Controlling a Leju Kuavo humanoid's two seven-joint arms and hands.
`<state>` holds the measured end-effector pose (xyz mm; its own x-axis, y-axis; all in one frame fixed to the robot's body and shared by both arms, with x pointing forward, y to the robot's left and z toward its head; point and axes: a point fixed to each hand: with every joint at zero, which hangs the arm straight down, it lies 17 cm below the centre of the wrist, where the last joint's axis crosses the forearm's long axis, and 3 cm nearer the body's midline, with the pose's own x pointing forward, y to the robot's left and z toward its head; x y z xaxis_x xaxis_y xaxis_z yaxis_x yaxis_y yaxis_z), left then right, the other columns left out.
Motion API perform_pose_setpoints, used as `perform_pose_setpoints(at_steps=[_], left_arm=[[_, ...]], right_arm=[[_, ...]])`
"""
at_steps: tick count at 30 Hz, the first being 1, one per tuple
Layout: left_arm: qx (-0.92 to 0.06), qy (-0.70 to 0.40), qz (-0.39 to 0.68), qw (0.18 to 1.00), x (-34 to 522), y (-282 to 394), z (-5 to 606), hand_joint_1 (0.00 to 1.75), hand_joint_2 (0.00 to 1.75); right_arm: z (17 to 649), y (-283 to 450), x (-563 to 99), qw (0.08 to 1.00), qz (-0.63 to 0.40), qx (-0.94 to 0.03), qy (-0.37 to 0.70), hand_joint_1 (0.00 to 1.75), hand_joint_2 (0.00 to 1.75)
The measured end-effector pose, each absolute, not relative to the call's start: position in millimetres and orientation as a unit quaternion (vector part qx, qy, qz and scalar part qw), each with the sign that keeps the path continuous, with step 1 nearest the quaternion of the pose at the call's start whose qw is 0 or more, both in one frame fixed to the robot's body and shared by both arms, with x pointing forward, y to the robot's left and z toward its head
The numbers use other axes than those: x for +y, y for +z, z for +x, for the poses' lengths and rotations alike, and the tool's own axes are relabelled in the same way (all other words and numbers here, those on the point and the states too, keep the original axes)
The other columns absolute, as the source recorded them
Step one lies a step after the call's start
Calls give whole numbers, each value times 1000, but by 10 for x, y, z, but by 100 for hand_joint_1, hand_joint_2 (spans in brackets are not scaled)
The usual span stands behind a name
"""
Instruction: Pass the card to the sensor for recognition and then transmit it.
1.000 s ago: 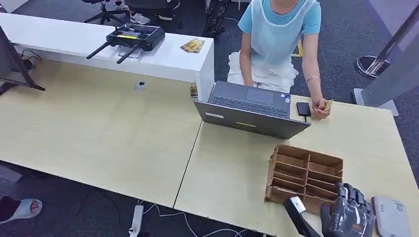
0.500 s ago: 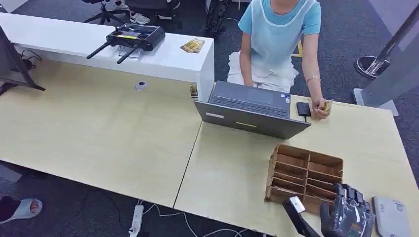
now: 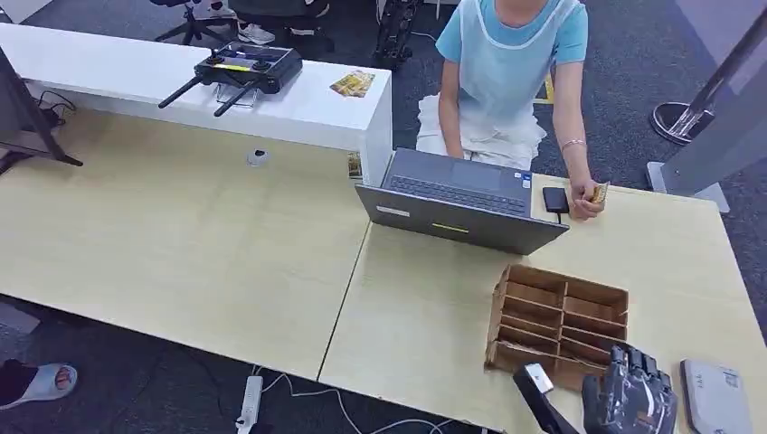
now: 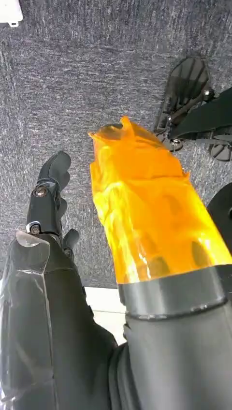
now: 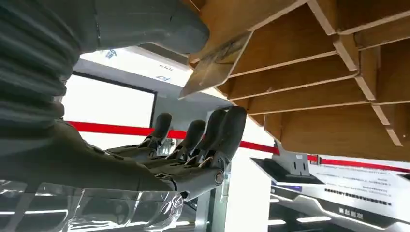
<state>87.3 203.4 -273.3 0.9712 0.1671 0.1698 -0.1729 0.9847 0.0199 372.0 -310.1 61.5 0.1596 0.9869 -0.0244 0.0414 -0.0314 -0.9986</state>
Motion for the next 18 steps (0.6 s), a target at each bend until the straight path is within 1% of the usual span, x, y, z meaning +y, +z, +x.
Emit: perform_pose_setpoints(at_steps=[1,2,6,7,9,10,11,13,18], left_arm=[[-84,85,17,993,2034,-2733,873,0,0],[-84,85,17,993,2034,-2733,873,0,0],[-84,84,17,993,2034,-2733,873,0,0],[-84,84,17,993,2034,-2733,872,0,0],[-84,84,17,993,2031,-2733,872,0,0],[-84,84,17,993,2031,-2733,872,0,0],[-84,84,17,993,2028,-2732,872,0,0],[-84,84,17,993,2028,-2732,873,0,0],[-84,84,17,993,2028,-2732,873,0,0]], right_arm=[[3718,609,-3101,521,-556,-461,455,80,175],[3717,603,-3101,521,-555,-460,457,79,175],[3714,579,-3081,519,-554,-459,462,93,175],[3717,577,-3081,519,-554,-459,462,99,175],[3724,580,-3085,518,-555,-459,463,106,175],[3728,583,-3091,517,-555,-459,462,106,175],[3731,585,-3096,517,-556,-458,462,129,175],[3739,589,-3114,517,-559,-456,461,133,175],[3749,605,-3106,513,-562,-457,460,134,175]])
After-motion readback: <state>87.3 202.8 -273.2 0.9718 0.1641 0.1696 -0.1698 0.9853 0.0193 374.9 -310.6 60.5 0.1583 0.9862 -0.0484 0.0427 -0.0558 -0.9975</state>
